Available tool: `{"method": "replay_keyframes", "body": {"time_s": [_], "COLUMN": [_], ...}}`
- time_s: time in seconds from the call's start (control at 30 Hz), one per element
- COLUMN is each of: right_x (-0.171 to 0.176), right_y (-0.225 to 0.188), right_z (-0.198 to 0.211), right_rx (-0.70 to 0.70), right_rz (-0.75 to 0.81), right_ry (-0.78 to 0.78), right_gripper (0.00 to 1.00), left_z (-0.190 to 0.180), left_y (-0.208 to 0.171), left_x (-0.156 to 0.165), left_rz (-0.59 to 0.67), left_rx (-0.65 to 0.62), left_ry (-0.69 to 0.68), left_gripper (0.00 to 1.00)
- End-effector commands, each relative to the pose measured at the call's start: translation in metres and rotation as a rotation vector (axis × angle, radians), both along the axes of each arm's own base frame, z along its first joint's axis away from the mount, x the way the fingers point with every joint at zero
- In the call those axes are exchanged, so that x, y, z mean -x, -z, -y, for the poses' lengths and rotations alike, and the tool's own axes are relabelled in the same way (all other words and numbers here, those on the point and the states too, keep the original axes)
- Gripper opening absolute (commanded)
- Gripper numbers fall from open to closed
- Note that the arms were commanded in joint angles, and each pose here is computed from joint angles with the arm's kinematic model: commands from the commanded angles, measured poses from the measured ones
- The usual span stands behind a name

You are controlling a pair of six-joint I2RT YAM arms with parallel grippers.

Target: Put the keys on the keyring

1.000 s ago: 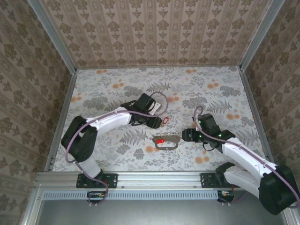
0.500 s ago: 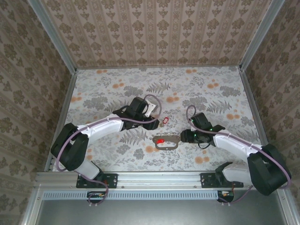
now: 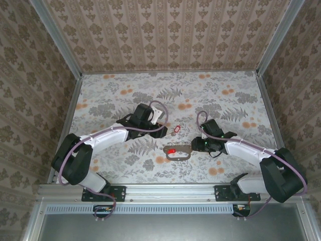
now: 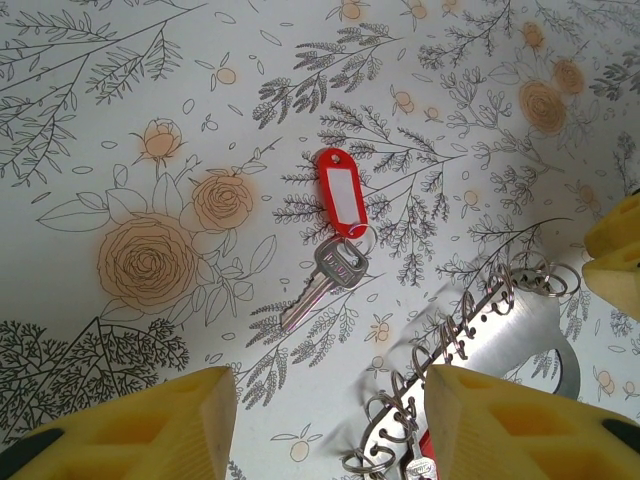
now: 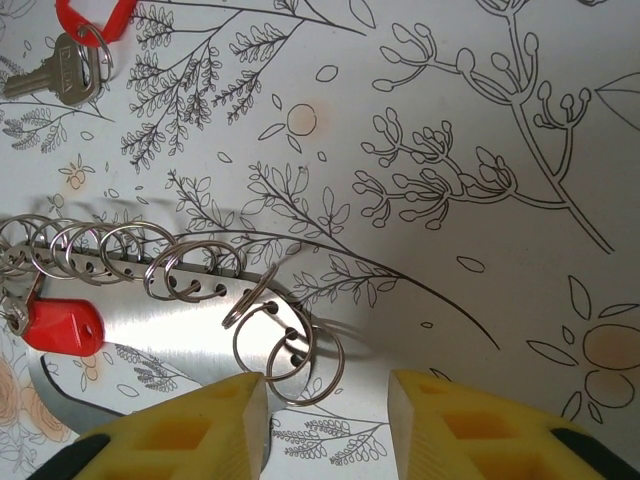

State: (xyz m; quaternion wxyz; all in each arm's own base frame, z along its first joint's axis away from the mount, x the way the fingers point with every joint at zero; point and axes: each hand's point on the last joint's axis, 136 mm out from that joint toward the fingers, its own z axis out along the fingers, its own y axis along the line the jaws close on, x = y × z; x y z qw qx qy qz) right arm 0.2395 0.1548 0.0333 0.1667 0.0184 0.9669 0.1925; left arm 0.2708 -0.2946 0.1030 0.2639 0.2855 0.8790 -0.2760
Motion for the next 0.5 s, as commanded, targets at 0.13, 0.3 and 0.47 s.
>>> {"method": "replay_keyframes", "body": {"time_s": [0.13, 0.3, 0.47], "right_x": [-0.0054, -0.0060, -0.0062], "right_y": [0.0029, 0.0049, 0.0047], "right_z": [-0.0071, -0.0077, -0.0111], "right_rx": [-0.029, -0.034, -0.048], "right_rz": [-0.025, -0.031, -0.042], "right_ry": [0.038, 0.049, 0.050], "right_gripper": [0.37, 0.34, 0.31], "left_z": [-0.0001, -0.0020, -0.0052], "left_y": [-0.0114, -0.0115, -0.0097], "left_x": [0.0002, -0.0001, -0.0010], "left_rz": [0.038, 0.040, 0.037], "left_rx": [0.051, 0.064, 0.064], "left_ry": [0.027, 0.025, 0.020], "left_gripper": [0.53, 0.53, 0.53]}}
